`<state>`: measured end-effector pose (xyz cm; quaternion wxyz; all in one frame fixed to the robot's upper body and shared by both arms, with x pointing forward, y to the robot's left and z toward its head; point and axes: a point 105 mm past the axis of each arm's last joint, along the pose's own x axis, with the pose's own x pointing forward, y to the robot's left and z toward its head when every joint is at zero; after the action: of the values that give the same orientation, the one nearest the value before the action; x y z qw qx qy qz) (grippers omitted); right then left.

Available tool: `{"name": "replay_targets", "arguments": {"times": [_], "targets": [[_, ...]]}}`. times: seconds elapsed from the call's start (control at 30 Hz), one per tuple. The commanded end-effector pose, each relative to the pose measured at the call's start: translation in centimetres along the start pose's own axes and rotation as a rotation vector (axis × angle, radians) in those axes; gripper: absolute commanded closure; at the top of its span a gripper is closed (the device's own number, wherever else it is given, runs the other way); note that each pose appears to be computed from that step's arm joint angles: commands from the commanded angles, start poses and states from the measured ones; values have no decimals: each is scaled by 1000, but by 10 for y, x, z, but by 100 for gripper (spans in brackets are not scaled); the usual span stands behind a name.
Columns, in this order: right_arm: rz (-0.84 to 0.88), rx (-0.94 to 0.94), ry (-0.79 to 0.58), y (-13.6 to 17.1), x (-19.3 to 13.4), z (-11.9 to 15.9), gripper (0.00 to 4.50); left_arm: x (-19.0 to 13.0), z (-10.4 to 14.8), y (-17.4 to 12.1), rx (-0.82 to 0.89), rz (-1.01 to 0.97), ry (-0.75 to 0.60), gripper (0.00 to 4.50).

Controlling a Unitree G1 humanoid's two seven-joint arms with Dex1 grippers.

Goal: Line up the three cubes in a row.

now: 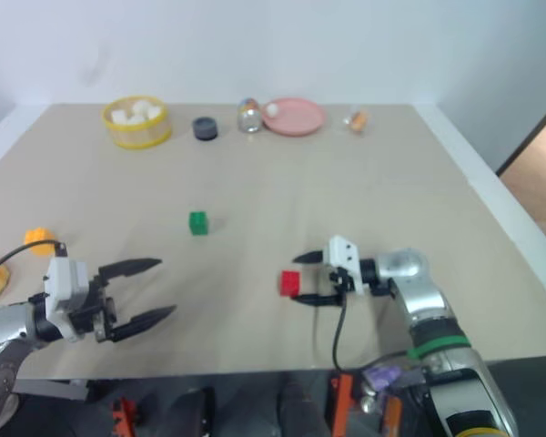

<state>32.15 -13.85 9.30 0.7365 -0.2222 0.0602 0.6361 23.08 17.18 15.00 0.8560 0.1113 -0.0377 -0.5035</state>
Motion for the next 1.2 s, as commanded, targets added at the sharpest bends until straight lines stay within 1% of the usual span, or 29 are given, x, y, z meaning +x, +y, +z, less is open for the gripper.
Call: {"name": "replay_targets", "arguments": {"times": [0.03,0.17,0.33,0.4,0.47,0.57,0.67,0.73,0.8,0.9,0.93,1.0,1.13,1.2], "targets": [[2,40,56,0,-7,-9,3,3,6,0,27,-2,-26,0],[66,87,91,6,-20,-9,3,4,6,2,27,-2,-31,0],[145,166,187,16,-51,-14,3,4,8,9,27,4,-37,0],[136,161,222,16,-59,-17,3,5,8,12,29,6,-41,0],[59,150,232,3,-67,-16,3,5,8,15,26,15,-43,0],[-93,170,164,-25,-79,-2,3,4,3,22,-7,53,-39,0],[-251,190,24,-56,-95,27,3,4,-16,28,-37,106,45,0],[-300,202,-64,-67,-104,47,3,4,-34,37,-73,171,137,0],[-312,191,-121,-72,-111,64,3,4,-41,44,-110,229,163,0],[-378,140,-219,-87,-112,96,3,7,-52,60,-160,338,202,0],[-386,127,-249,-90,-107,105,3,12,-55,64,-166,362,213,0],[-353,108,-296,-86,-92,119,3,23,-57,70,-182,394,216,0],[-264,79,-304,-67,-65,127,3,44,-51,76,-159,381,195,0],[-237,73,-310,-59,-56,129,3,48,-54,83,-133,395,216,0]]}}
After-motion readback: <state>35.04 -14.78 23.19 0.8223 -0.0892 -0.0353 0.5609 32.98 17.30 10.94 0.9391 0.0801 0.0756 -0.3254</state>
